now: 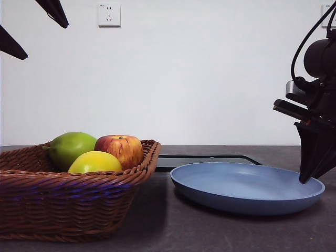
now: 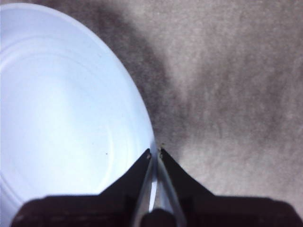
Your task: Take the lemon from the basket,put the lemon in the plate,hand out the plate
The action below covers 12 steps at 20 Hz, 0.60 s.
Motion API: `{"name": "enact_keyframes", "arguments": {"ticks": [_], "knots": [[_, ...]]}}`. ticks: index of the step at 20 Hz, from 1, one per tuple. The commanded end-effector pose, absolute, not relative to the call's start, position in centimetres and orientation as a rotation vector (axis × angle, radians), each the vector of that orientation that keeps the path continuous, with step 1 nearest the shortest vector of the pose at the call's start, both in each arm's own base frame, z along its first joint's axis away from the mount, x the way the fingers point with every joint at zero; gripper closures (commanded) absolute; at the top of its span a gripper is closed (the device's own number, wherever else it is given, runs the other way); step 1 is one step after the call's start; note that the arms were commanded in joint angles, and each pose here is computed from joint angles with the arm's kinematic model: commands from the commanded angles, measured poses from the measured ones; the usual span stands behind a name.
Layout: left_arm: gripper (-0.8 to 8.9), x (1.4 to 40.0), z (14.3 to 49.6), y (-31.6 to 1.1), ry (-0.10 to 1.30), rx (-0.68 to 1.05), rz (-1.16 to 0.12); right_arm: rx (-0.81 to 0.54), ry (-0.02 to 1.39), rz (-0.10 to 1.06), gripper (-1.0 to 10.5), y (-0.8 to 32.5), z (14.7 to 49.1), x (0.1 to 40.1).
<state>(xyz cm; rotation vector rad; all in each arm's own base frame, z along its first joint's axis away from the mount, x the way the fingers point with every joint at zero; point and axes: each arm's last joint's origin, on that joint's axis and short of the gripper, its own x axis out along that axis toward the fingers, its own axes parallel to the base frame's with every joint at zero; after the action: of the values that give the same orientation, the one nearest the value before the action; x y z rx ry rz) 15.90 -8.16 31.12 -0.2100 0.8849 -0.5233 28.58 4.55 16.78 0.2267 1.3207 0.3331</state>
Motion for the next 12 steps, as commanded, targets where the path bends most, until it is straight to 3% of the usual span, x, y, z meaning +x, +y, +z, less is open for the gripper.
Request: {"name": "enact_keyframes", "arguments": {"ticks": [1,8,12], "knots": [[4.09,15.9,31.6,-8.4,0.872,-0.213,-0.538,0.246,1.309,0.322,9.4,4.6,17.6,28.8],[4.09,15.2,31.1,-10.5,0.958,-0.229,-0.598,0.254,1.124,0.362,9.4,4.1,23.6,26.2],[4.09,16.5,28.7,-13.2,1.080,-0.177,-0.541,0.250,1.064,0.365,9.4,3.7,27.1,24.5]]}}
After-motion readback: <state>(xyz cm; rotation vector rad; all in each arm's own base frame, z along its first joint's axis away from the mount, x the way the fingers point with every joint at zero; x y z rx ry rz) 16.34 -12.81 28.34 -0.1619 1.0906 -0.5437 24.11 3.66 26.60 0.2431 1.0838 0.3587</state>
